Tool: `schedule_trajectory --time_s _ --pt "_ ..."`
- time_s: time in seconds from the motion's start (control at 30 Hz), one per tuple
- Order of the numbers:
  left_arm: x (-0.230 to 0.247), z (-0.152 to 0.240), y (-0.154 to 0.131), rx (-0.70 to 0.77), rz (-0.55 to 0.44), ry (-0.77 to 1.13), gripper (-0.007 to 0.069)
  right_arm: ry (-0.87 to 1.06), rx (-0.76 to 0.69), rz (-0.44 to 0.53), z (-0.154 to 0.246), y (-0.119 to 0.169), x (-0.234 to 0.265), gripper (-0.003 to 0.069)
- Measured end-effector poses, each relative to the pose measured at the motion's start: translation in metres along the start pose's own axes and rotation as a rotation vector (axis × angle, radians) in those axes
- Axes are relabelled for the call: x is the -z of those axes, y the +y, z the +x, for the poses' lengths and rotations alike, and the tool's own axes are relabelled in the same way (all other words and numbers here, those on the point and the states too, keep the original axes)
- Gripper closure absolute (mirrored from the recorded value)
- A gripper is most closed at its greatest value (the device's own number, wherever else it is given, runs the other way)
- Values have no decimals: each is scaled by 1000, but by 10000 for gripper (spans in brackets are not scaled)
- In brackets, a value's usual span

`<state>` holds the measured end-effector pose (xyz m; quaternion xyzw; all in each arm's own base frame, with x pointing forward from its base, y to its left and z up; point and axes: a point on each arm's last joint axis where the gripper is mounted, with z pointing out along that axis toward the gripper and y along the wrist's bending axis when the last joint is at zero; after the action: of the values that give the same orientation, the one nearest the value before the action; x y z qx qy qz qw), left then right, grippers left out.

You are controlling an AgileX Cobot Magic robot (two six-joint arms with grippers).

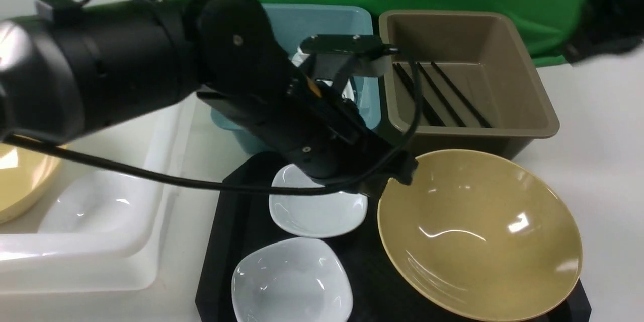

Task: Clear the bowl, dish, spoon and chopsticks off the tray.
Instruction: Use the left arm to grab the yellow noodle bowl on the left

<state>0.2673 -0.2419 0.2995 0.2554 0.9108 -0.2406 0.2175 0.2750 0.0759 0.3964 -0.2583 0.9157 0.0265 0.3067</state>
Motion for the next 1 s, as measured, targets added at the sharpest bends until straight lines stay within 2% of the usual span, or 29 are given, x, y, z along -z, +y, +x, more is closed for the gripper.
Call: schedule_trajectory --time_s 0.03,0.07,0.17,0.33,0.37,0.47,0.53,0.57,0.6,0.63,0.67,0.7,0.73,0.77,0.87,1.0 --pt "0 0 0 0 0 0 617 -17 -3 6 0 0 4 644" --pt "-4 -1 1 4 -5 9 593 -33 -27 11 25 5 9 648" --pt "-9 -1 3 4 -13 13 529 -85 -55 -8 54 17 15 650" --pt "-8 -2 7 -6 -49 5 419 -137 -69 -165 77 39 7 659" --pt "-8 -2 7 -3 -52 6 412 -136 -67 -174 78 40 6 659" --pt "5 0 16 45 -96 28 395 -91 -18 -312 80 58 -10 640" --pt "19 3 26 64 -132 61 423 -45 48 -383 79 76 -23 543" --pt "21 3 27 64 -137 62 428 -44 55 -388 78 78 -23 531" --pt "31 5 34 77 -159 78 468 -19 110 -423 76 93 -31 458" --pt "43 7 42 95 -181 94 519 -9 171 -437 74 107 -39 349" --pt "52 8 48 110 -196 91 559 -4 216 -441 73 118 -43 297" --pt "54 8 49 113 -199 86 566 -1 230 -433 73 119 -44 284" --pt "73 8 59 145 -221 55 607 19 281 -389 72 134 -59 179" --pt "83 9 62 157 -229 29 620 43 309 -353 72 142 -67 138" --pt "97 9 66 167 -240 -9 625 92 316 -275 74 147 -82 102" --pt "96 10 61 168 -207 -11 625 104 302 -230 73 146 -88 106"
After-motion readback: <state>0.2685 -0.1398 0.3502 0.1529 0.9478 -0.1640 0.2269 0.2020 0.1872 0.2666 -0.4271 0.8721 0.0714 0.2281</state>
